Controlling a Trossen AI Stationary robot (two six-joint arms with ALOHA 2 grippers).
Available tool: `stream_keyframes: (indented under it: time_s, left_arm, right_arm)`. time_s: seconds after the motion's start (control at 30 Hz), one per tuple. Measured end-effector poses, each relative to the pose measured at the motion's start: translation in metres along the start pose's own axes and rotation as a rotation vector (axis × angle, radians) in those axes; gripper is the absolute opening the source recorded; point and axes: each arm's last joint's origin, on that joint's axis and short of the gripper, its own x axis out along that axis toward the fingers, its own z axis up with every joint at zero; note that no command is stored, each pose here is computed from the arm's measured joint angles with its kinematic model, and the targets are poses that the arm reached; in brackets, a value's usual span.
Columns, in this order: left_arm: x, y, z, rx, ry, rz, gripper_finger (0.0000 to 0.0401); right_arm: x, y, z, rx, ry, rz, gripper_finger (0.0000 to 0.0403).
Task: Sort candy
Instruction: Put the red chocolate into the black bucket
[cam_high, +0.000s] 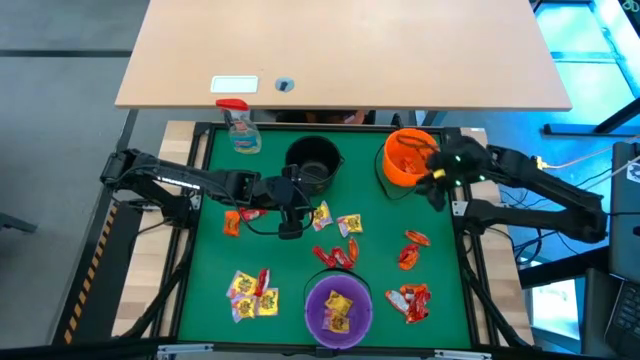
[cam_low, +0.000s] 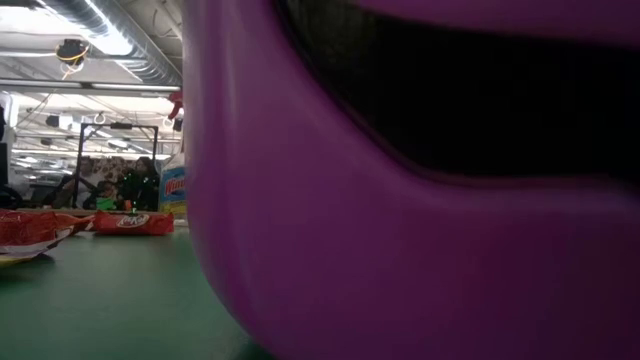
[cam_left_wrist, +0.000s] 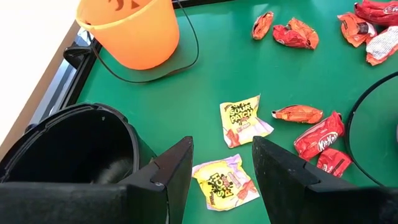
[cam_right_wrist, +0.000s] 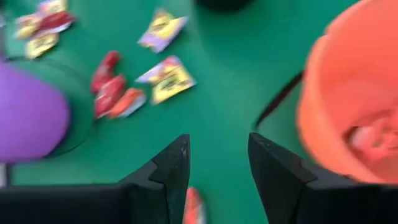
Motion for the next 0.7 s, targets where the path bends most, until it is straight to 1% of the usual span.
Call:
stream_keyframes:
  time_s: [0.13, 0.23, 0.37, 0.43, 0.5, 0.6, 0.7]
  left_arm:
    - [0.0, 0.0, 0.0, -0.001, -0.003, 0.004, 0.0157]
    - [0.0, 0.0, 0.001, -0.008, -0.006, 0.004, 0.0157]
    - [0.0, 0.0, 0.001, -0.021, -0.007, 0.003, 0.0157]
    - [-0.001, -0.002, 0.001, -0.019, -0.007, -0.001, 0.0157]
    - [-0.001, -0.004, 0.001, -0.015, -0.009, -0.006, 0.0157]
    - [-0.002, -0.007, 0.001, -0.01, -0.011, -0.014, 0.0157]
    - [-0.002, -0.007, 0.001, -0.009, -0.012, -0.012, 0.0157]
  right_arm:
    - [-0.007, 0.017, -0.01, -0.007, -0.006, 0.063, 0.0152]
    - [-0.008, 0.033, -0.011, -0.015, -0.028, 0.106, 0.0152]
    - [0.005, 0.055, -0.019, -0.106, -0.041, 0.127, 0.0151]
    - [0.017, 0.064, -0.029, -0.163, 0.0, 0.129, 0.0151]
    - [0.032, 0.071, -0.043, -0.196, 0.079, 0.13, 0.0151]
    - [0.052, 0.078, -0.065, -0.2, 0.198, 0.12, 0.0151]
    - [0.069, 0.085, -0.081, -0.2, 0.232, 0.135, 0.0151]
